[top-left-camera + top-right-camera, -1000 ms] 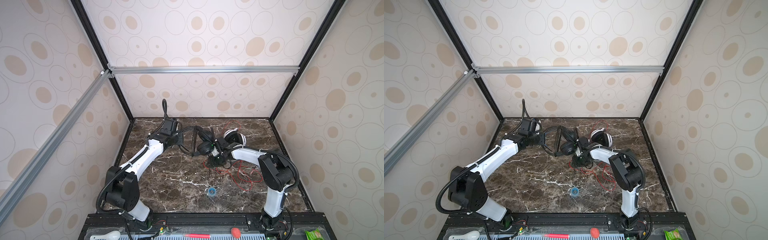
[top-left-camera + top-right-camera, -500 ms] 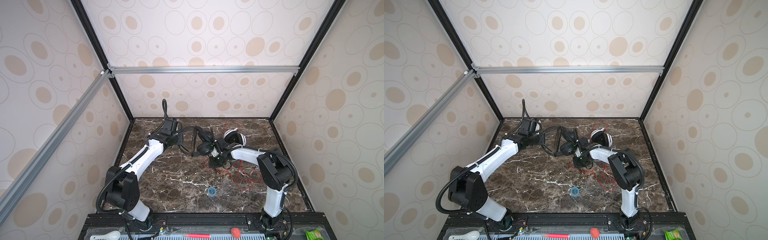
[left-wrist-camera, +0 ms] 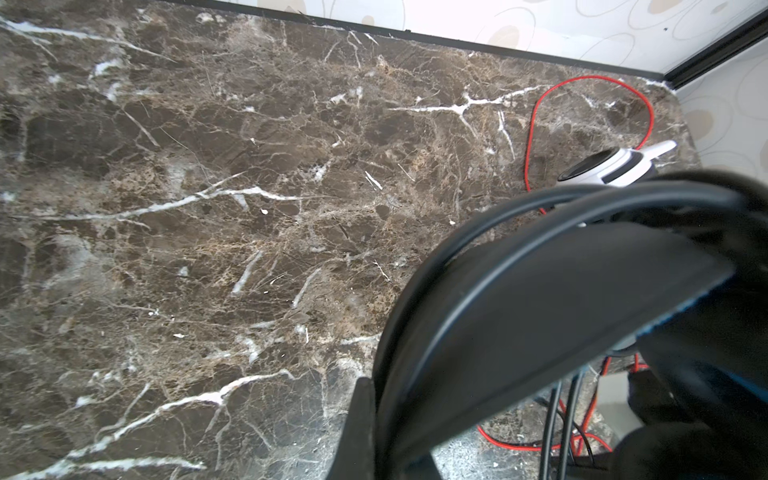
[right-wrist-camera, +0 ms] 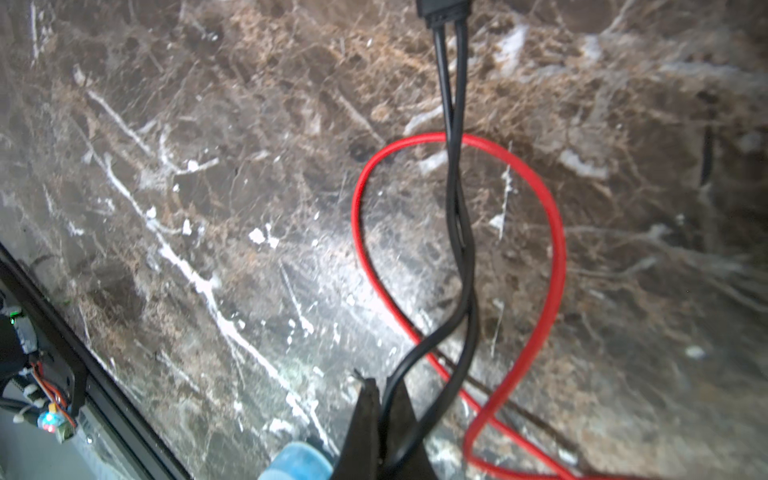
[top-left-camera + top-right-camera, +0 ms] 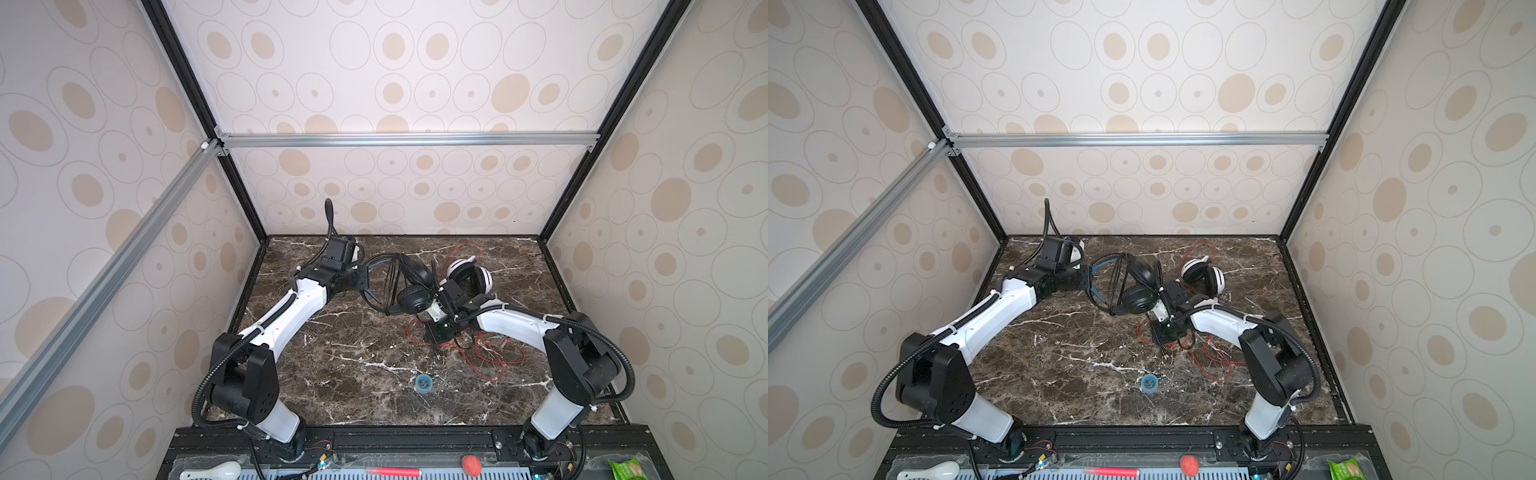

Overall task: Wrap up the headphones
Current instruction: 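Lift the cable end up around the headset with the right gripper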

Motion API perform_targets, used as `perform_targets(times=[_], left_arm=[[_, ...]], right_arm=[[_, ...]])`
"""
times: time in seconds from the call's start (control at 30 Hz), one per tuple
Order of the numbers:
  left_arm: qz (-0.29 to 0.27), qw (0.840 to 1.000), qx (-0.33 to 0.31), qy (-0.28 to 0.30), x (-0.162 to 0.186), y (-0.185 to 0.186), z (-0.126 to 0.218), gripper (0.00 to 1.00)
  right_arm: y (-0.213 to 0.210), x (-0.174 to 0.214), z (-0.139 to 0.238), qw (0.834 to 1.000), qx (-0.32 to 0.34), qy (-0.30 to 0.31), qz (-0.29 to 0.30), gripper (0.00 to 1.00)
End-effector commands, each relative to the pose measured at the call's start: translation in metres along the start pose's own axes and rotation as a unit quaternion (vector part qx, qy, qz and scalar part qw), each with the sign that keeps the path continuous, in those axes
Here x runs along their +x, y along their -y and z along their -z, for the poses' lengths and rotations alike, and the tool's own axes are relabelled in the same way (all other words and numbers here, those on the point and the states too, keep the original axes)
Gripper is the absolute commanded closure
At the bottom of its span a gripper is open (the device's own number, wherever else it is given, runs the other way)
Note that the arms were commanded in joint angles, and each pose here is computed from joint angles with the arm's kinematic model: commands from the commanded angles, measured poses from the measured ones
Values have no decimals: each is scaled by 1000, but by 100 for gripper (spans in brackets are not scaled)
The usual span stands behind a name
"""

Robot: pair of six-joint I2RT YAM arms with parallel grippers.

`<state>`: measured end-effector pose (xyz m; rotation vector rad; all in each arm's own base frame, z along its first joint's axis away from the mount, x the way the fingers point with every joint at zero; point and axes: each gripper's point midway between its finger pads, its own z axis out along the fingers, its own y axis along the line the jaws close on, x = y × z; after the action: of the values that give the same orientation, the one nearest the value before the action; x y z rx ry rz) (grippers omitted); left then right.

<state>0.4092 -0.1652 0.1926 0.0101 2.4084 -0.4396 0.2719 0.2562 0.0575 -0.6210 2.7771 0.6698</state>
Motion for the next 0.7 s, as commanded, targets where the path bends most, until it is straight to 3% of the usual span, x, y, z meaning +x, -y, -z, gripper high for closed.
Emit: perform_targets(times=[0.0, 0.1, 0.4, 0.67], left_arm=[[73, 990, 70, 94, -53, 22, 27, 100], [103, 985, 86, 110, -60, 18, 30, 100], [126, 979, 97, 129, -76, 16, 36, 100], [169, 966, 98, 172, -107, 15, 45, 100]], right_arm=[[-19, 10, 8, 999, -10, 2, 49, 100], [-24, 6, 18, 998, -17, 32, 59, 100], [-35, -7, 33, 992, -31, 84, 84, 100], [-57, 3, 46, 983, -16, 83, 164, 100]])
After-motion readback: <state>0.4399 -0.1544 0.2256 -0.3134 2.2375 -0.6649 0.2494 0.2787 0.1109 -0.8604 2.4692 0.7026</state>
